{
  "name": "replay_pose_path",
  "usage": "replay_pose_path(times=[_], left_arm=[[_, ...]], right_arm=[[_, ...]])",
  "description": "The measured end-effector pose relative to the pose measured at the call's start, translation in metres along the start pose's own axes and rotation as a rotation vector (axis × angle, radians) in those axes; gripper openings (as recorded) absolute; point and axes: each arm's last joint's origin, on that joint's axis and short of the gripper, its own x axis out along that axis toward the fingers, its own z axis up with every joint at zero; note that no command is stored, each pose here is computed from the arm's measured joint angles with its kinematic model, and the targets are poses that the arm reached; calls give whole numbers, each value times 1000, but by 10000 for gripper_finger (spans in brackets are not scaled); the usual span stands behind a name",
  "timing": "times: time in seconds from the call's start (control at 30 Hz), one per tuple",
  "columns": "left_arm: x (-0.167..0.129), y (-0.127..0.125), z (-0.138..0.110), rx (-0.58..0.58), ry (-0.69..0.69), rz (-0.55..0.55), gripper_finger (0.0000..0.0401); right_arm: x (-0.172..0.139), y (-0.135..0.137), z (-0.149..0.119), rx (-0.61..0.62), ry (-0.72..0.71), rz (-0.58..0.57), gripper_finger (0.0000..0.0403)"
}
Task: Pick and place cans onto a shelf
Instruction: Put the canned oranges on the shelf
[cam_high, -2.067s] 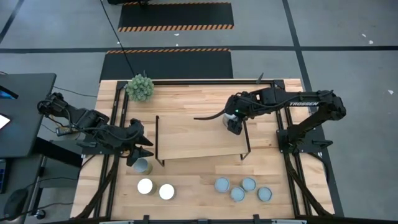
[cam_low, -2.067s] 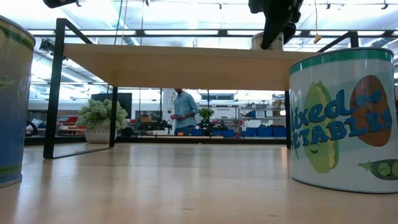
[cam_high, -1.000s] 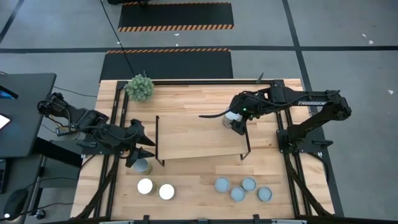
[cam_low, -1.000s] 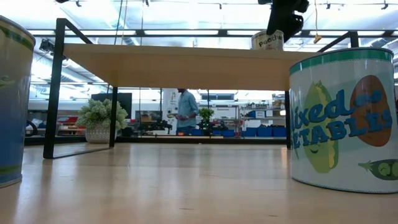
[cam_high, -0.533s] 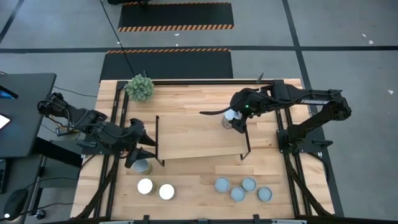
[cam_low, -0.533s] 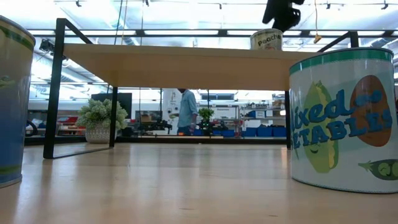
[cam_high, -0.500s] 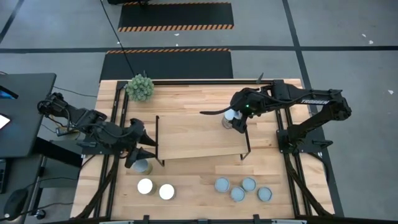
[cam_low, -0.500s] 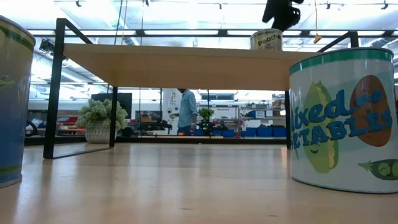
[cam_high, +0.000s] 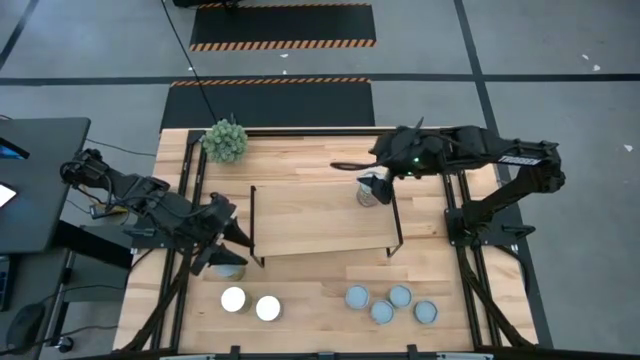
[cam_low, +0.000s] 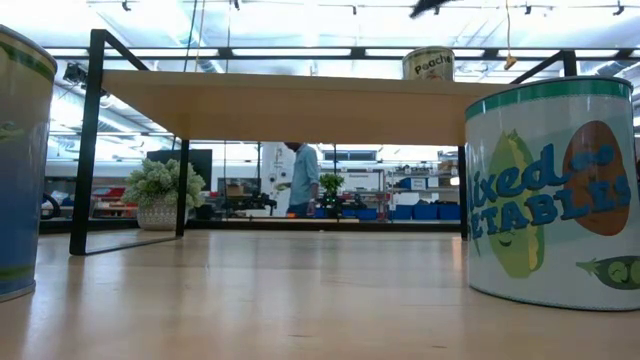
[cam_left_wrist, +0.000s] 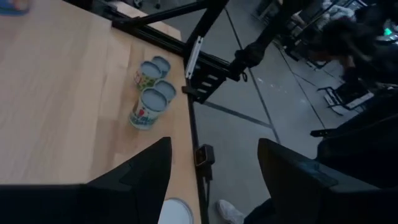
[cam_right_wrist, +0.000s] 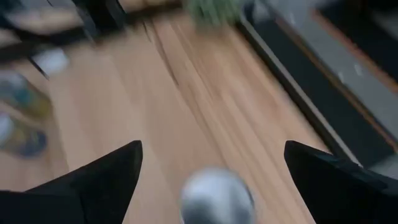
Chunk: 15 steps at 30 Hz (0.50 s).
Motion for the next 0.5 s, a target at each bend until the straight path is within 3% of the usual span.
replay_pose_path(times=[0.17,0.37,0.5], left_arm=[[0,-2,-3,17,63,-67,245],[-3,-13,-22,-103,314,-204,226],[-5,-25,-26,-172,378,-254,201]], right_arm=[[2,15,15,-62,-155,99,400],[-4,26,12,-22,-191,50,400],[-8,39,8,-28,-194,61,400]])
